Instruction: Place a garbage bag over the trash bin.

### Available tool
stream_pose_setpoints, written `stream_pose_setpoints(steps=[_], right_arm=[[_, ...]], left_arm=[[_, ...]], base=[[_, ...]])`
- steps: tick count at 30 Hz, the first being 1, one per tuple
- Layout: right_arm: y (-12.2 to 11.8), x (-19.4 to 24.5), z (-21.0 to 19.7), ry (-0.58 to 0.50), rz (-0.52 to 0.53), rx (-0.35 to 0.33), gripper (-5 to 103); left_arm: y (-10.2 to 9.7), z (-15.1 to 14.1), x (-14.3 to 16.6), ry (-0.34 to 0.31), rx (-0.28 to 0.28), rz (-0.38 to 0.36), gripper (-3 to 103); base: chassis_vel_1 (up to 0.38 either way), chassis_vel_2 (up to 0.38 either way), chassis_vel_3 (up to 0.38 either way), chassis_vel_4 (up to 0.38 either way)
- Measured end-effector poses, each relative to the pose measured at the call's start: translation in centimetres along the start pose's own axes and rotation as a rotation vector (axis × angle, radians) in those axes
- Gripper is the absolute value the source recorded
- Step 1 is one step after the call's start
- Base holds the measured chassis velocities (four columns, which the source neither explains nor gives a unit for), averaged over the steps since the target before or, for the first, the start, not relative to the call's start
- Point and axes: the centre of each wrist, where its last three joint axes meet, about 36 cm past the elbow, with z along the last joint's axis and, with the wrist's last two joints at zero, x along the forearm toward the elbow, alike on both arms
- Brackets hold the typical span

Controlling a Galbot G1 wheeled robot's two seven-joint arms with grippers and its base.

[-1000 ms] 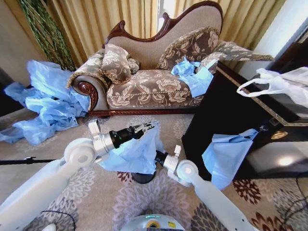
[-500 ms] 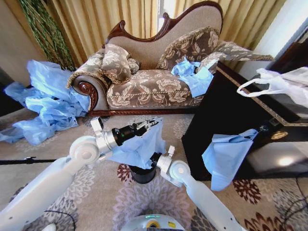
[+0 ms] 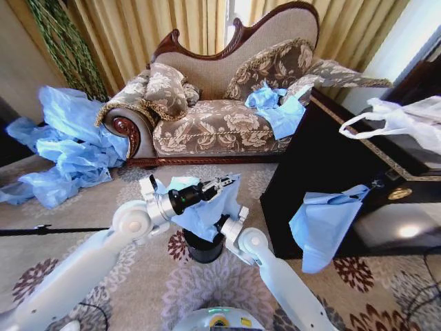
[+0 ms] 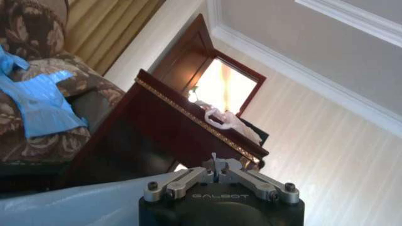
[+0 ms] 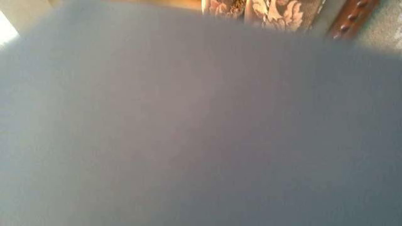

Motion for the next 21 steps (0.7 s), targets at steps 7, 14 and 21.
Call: stream_pose_setpoints(steps=[7, 14, 21], right_arm=[[0.9, -0.7, -0.5, -0.029, -0.007, 0.007, 0], [-0.3, -1.0, -0.9, -0.048, 0.059, 0.023, 0], [-2.0, -0.9, -1.1, -0.065, 0.200, 0.080, 0]], left_arm=[[0.3, 1.0, -0.5, 0.003, 0.018, 0.022, 0], [-0.9, 2.4, -0.8, -0.028, 0.054, 0.050, 0], [-1.5, 3.5, -0.5, -0.062, 0.077, 0.049, 0]], base=[[0.000, 0.000, 0.000, 0.000], [0.000, 0.000, 0.000, 0.000], [0.000, 0.000, 0.000, 0.000]])
